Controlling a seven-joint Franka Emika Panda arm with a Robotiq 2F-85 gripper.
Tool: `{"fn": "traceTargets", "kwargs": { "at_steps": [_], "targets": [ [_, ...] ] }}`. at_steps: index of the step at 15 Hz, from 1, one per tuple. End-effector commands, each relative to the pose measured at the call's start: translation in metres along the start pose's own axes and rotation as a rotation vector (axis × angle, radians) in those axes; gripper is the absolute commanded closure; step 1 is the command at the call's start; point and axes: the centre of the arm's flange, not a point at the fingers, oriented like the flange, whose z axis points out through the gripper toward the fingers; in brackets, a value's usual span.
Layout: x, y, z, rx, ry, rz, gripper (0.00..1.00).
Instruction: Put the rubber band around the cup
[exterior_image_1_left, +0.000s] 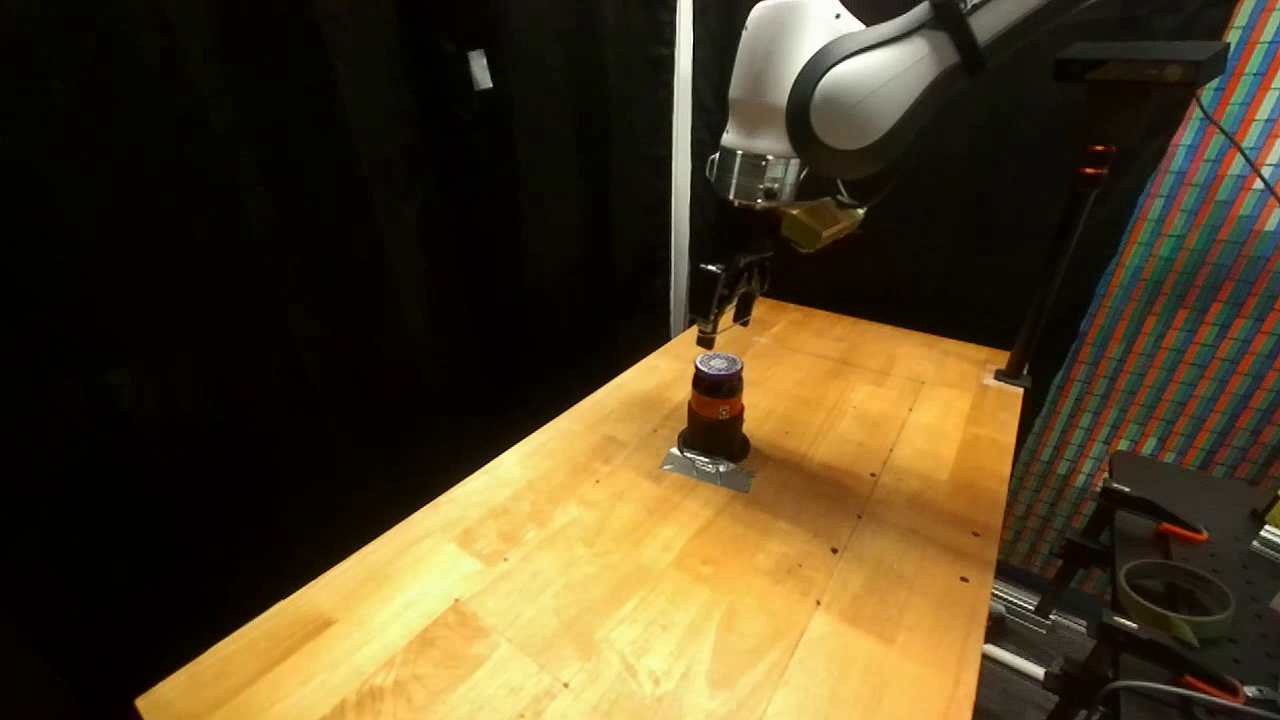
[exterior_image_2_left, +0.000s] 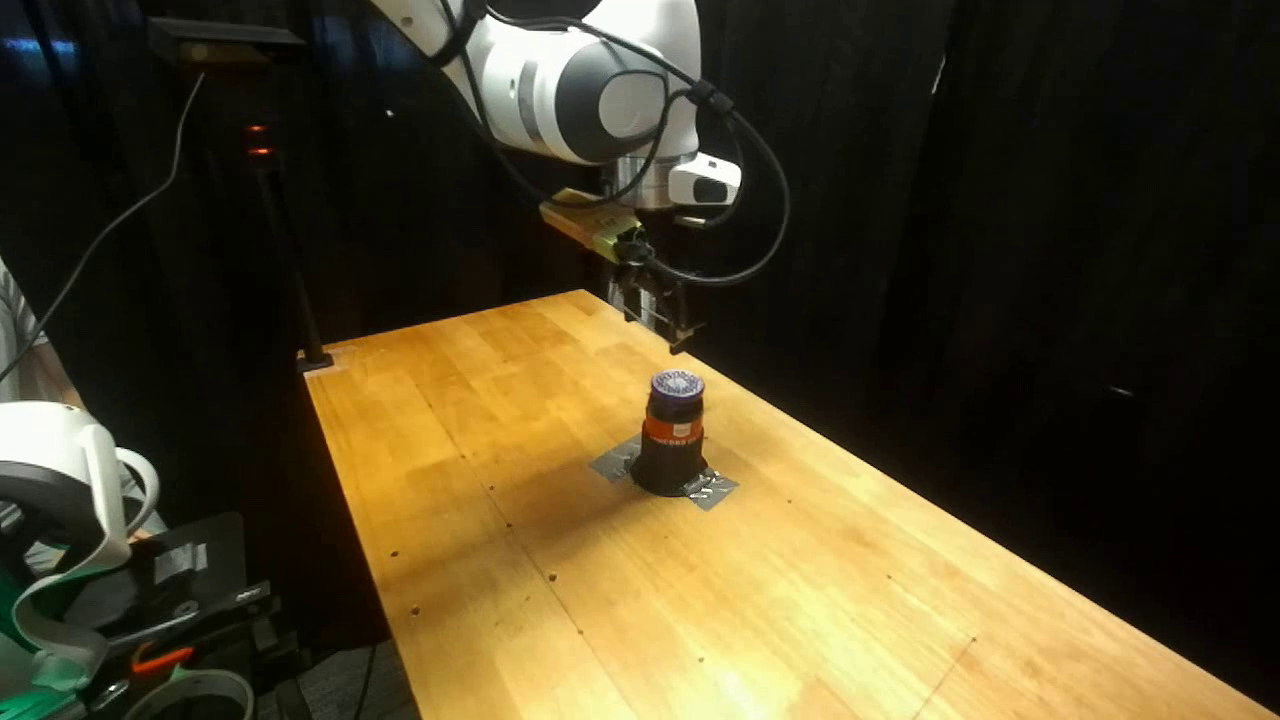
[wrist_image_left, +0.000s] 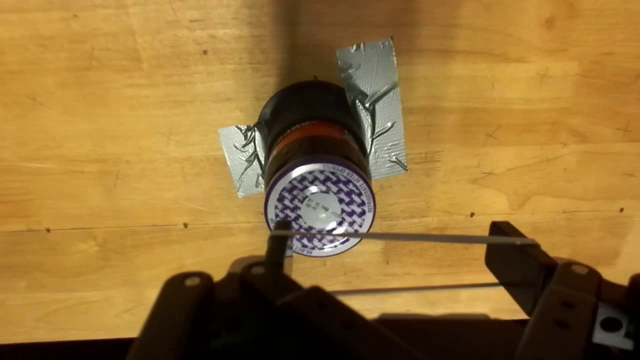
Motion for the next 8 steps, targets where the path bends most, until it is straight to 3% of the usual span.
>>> {"fn": "traceTargets", "kwargs": {
  "at_steps": [1, 8],
  "targets": [
    [0.038, 0.006, 0.024, -0.032, 0.054, -0.005, 0.0],
    [0.055, 0.025, 0.066, -0.072, 0.034, 0.01, 0.0]
  ]
}}
